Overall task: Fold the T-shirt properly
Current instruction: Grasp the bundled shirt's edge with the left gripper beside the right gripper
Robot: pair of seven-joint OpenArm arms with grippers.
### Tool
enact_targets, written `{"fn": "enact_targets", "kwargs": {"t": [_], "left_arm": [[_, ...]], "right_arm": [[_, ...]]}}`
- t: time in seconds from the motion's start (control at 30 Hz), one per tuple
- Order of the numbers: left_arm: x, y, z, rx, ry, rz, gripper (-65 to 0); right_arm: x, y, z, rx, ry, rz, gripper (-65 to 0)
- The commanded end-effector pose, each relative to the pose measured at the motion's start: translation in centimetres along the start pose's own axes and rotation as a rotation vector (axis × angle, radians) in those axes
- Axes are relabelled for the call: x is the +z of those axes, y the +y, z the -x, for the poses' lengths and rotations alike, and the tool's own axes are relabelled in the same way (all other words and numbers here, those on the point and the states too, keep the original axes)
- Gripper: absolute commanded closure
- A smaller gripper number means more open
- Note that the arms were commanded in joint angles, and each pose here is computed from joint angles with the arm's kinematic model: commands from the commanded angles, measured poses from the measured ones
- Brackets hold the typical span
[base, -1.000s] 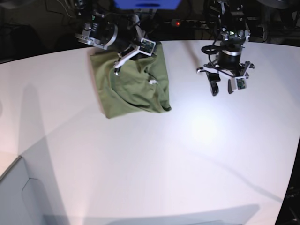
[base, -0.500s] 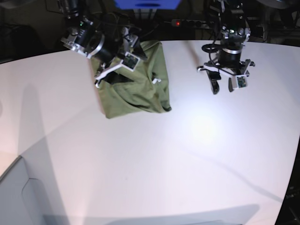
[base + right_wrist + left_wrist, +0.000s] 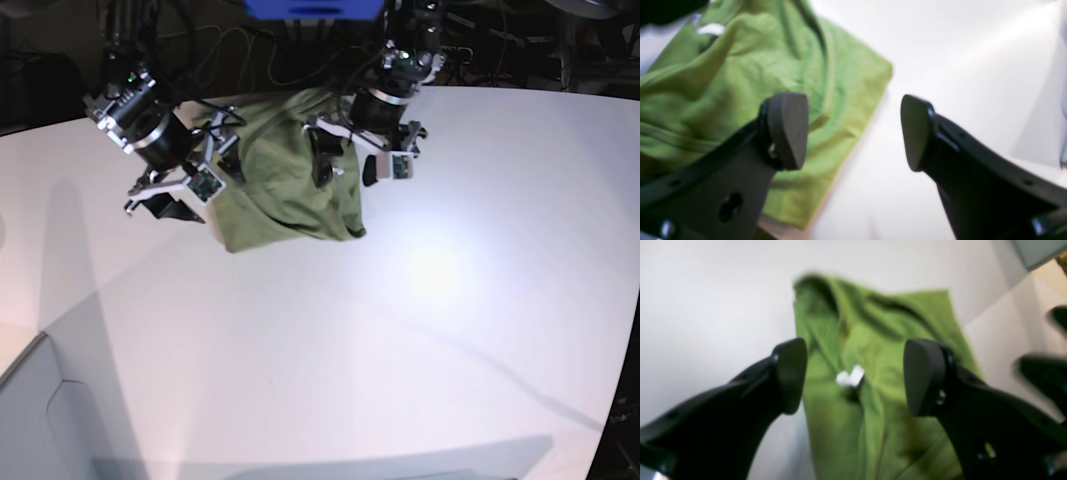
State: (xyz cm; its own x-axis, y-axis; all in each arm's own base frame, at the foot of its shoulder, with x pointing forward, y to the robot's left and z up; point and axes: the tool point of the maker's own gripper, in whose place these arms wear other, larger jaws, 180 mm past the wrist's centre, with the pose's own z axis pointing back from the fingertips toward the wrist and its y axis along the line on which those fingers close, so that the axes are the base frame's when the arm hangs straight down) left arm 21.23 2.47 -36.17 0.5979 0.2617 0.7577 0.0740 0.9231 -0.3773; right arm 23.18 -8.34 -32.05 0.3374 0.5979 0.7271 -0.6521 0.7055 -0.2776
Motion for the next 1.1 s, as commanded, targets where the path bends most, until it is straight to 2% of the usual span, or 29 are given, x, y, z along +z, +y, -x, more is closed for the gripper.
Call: {"fn": "enact_targets", "kwargs": {"t": [0.0,0.13,0.47,0.67,0.83,0.9,1.07], "left_arm": [[-0.2,-0.6,-0.4,0.013,-0.023,0.017,-43.6],[-0.5,-0.4,1.0,0.020,0.015,0.013,-43.4],[-0.4,1.2,1.6,-0.019,0.037,-0.006,-43.3],[0.0,4.3,0.9,-0.016,0.021,-0.086,-43.3],[0.2,3.8,0.5,-0.016,0.011,-0.077,-43.3],[0.6,3.3,-1.0,-0.018,-0.030,-0.069,-43.3],[1.8,1.5,-2.1,0.102,-0.067,0.011,-43.5]], "right_arm": [[0.2,-0.1,-1.0,0.010,-0.040,-0.001,-42.0],[0.1,0.0,-0.8,0.007,-0.035,-0.005,-42.0],[0.1,0.1,-0.8,0.003,-0.036,-0.008,-42.0],[0.1,0.3,-0.6,0.002,-0.031,-0.012,-41.9],[0.1,0.4,-0.6,-0.002,-0.030,-0.014,-41.8],[0.1,0.4,-0.6,-0.002,-0.030,-0.014,-41.8],[0.1,0.4,-0.5,-0.001,-0.028,-0.015,-41.7]]}}
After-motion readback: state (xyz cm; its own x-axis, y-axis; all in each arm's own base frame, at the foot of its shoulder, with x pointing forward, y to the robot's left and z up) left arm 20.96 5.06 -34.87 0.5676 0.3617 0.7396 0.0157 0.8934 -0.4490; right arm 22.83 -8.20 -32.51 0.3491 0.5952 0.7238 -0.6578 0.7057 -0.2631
